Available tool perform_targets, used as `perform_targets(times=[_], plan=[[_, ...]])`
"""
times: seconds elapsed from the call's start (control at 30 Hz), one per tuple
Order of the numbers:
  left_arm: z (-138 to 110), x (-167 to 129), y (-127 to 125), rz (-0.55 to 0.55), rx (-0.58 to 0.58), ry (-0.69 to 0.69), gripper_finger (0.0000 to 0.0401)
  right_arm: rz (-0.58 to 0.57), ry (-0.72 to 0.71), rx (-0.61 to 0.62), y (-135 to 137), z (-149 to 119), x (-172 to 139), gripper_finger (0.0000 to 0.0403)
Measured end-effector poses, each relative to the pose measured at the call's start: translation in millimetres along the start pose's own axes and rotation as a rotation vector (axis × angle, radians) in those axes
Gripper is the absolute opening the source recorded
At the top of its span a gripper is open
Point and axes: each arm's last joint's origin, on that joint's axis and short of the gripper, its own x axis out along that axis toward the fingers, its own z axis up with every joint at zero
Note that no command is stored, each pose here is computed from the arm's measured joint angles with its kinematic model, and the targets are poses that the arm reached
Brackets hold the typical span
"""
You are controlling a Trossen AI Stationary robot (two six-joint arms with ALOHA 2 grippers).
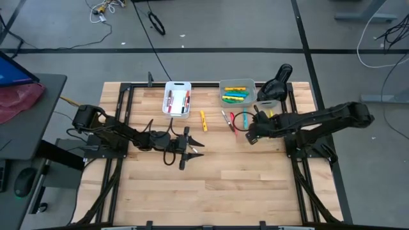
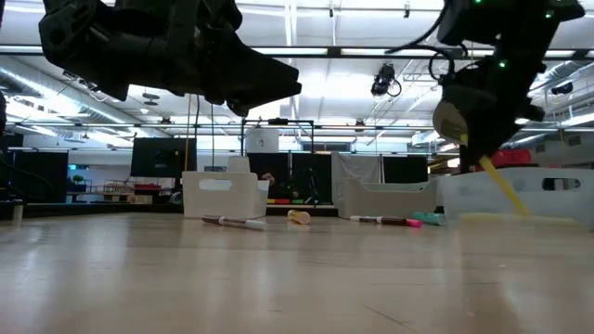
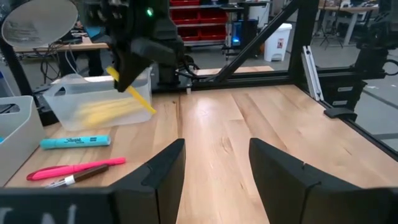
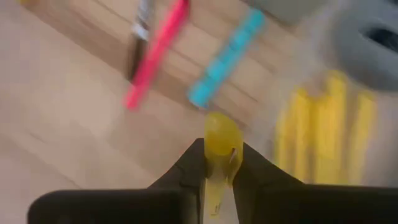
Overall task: Pick & Place Markers
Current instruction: Put the yellow pen into the transparent bin
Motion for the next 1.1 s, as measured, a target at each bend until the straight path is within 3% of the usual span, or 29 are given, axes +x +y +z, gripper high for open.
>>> perform_targets(times=[0.33, 0.53, 0.7, 1.1], plan=[[-2, 0, 0, 0.0, 0.001, 0.019, 0.0183, 0.14, -0.151, -0.055, 7, 28, -38, 0.005], [-2, 0, 0, 0.0, 0.001, 0.022, 0.0183, -0.062, -0.2, 0.007, -17, 36, -53, 0.005], [-3, 0, 0, 0.001, 0.002, 0.026, 0.0183, -0.2, -0.12, 0.084, -37, 37, -40, 0.0049], [-4, 0, 0, 0.001, 0.002, 0.036, 0.0183, -0.118, 0.09, 0.12, -56, 18, 25, 0.0061]])
